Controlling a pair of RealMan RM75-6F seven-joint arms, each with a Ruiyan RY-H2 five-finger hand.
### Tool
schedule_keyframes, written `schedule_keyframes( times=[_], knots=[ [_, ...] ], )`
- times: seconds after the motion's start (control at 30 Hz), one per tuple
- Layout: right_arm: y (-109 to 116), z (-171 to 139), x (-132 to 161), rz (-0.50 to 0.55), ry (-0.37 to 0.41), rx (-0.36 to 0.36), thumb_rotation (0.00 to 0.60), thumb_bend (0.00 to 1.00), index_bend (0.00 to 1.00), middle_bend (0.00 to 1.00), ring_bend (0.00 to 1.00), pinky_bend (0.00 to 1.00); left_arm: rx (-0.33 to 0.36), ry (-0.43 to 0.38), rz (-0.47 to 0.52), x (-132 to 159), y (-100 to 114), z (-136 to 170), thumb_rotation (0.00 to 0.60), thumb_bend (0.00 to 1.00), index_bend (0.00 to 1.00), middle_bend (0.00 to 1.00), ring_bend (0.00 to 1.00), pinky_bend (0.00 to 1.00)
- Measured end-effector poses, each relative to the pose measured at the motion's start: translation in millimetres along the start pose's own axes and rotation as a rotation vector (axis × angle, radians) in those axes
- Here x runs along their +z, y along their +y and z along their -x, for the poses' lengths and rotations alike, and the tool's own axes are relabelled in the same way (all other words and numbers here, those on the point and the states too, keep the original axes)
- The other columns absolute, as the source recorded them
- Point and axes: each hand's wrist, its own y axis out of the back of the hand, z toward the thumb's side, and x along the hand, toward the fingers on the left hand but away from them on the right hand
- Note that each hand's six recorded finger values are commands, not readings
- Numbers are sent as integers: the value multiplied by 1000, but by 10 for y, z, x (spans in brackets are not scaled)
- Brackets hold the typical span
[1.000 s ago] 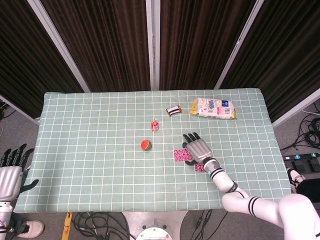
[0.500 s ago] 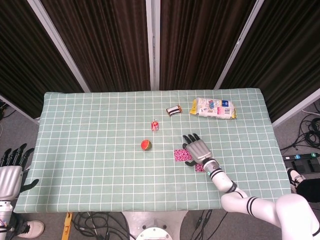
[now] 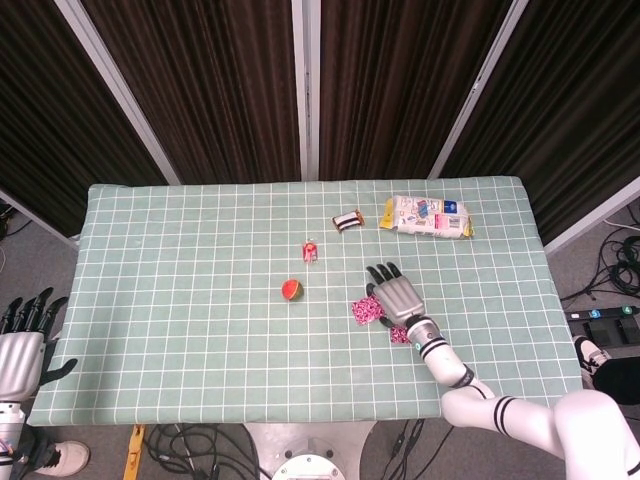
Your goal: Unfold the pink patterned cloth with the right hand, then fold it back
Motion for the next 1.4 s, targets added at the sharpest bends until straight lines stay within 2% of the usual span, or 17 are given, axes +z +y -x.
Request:
schedule_keyframes(
  times=[0.23,0.37,0.57,0.8,1.4],
  knots=[
    [127,-241,-198,87,-53,-19,584,145,394,50,0,0,-2,-7,3,3,-11,-10,600,0,180,146,123,73],
    [155,-506,-400,148,-109,-11,569,147,391,49,0,0,-4,-19,2,27,-15,-35,600,0,180,146,123,73],
    [-90,-865,-614,197,-187,55,571,147,387,50,0,0,-5,-35,6,73,-21,-58,600,0,180,146,123,73],
    [-209,-859,-589,200,-188,70,564,148,385,50,0,0,-4,-30,9,59,-16,-39,600,0,180,146,123,73],
    [-317,-816,-519,227,-221,84,541,147,355,47,0,0,-11,-27,21,18,-53,-21,600,0,180,146,123,73]
  ],
)
